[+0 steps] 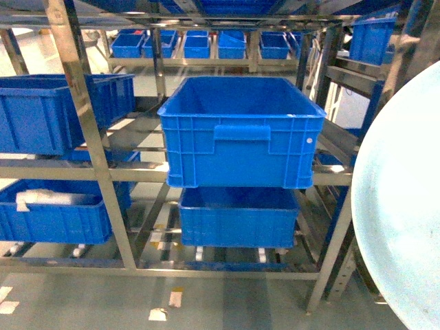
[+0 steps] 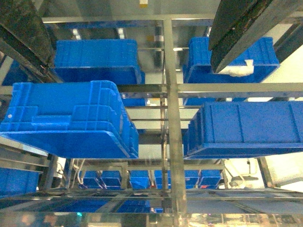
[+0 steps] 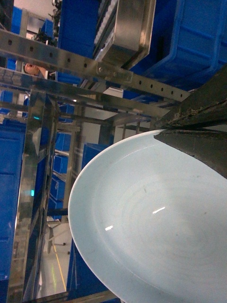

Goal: Place blue tray on left shelf second layer neatly

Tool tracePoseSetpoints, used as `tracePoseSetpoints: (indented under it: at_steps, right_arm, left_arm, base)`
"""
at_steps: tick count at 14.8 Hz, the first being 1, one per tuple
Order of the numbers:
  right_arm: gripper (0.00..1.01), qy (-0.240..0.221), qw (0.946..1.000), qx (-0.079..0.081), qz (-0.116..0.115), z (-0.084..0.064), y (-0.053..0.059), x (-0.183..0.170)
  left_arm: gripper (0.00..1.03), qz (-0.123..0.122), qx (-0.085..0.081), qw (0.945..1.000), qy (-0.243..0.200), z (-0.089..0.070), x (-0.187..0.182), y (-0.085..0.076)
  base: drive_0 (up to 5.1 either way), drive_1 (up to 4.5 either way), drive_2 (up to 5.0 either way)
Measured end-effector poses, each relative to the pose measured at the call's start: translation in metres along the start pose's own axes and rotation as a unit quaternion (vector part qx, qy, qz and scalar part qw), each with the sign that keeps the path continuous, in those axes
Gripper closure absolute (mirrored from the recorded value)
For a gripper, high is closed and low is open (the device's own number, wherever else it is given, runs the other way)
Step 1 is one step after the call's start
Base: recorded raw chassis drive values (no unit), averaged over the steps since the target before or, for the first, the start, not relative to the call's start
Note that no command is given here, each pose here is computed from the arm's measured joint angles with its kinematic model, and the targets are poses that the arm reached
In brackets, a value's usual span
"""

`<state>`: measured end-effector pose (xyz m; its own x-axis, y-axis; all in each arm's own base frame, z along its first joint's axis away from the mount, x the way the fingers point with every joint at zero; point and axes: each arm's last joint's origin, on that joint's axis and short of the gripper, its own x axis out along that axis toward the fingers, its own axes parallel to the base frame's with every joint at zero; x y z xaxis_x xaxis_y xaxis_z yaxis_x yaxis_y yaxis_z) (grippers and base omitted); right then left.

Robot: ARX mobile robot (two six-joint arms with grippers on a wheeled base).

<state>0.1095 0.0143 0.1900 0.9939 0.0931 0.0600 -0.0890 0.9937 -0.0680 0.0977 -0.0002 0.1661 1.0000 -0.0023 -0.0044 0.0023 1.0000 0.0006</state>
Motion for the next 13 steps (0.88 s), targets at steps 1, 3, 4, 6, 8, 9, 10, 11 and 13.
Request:
tracePoseSetpoints:
  at_steps: [1,3,4,6,8,9,10,11,13]
  right_arm:
    - [0.99,0.0,1.0,0.0,0.0,0.0,0.0,0.0]
    - [0.99,0.0,1.0,0.0,0.001,-0.0001,0.0002,0.0]
    - [0.99,0.001,1.0,0.0,0.0,-0.0002,0.0001,0.0]
    - [0.99,0.002,1.0,0.0,0.0,-0.0005,0.0,0.0]
    - [0.99,0.001,1.0,0.0,0.0,-0.0003,0.0,0.0]
    - [0.99,0.0,1.0,0.0,0.0,0.0,0.0,0.0]
    - [0.99,0.0,1.0,0.0,0.0,-0.0001,0.0,0.0]
    - [0.99,0.0,1.0,0.0,0.0,0.0,0.0,0.0001]
    - [0.99,0.0,1.0,0.0,0.003,-0.0001,0.0003,0.0001]
  left_arm:
    - [0.05,0.0,0.0,1.0,0.0,0.0,0.0,0.0]
    - [0.05,0.003,0.0,1.0,0.0,-0.0001,0.0,0.0003]
    - [0.05,0.002,0.0,1.0,-0.001,0.0001,0.0,0.0002]
    - [0.05,0.001,0.0,1.0,0.0,0.0,0.0,0.0001]
    - [0.05,0.001,0.0,1.0,0.0,0.0,0.0,0.0001]
    - [0.05,0.001,0.0,1.0,0.001,-0.0001,0.0,0.0001]
    - [0.05,0.001,0.0,1.0,0.0,0.0,0.0,0.0001]
    - [0.05,0.001,0.0,1.0,0.001,-0.0001,0.0,0.0001]
    - [0.05,0.003,0.0,1.0,0.0,0.0001,0.0,0.0003]
  base:
    - [1.8,5.8,-2.1]
    - [0.1,4.09,-3.9]
    - [-0.4,3.6,-4.4]
    - [-0.1,3.94,-4.0]
    - [0.1,4.07,-3.9]
    - [1.6,5.59,-2.4]
    - [1.9,5.92,-2.1]
    - [1.2,5.17,-2.9]
    - [0.2,4.23,-3.8]
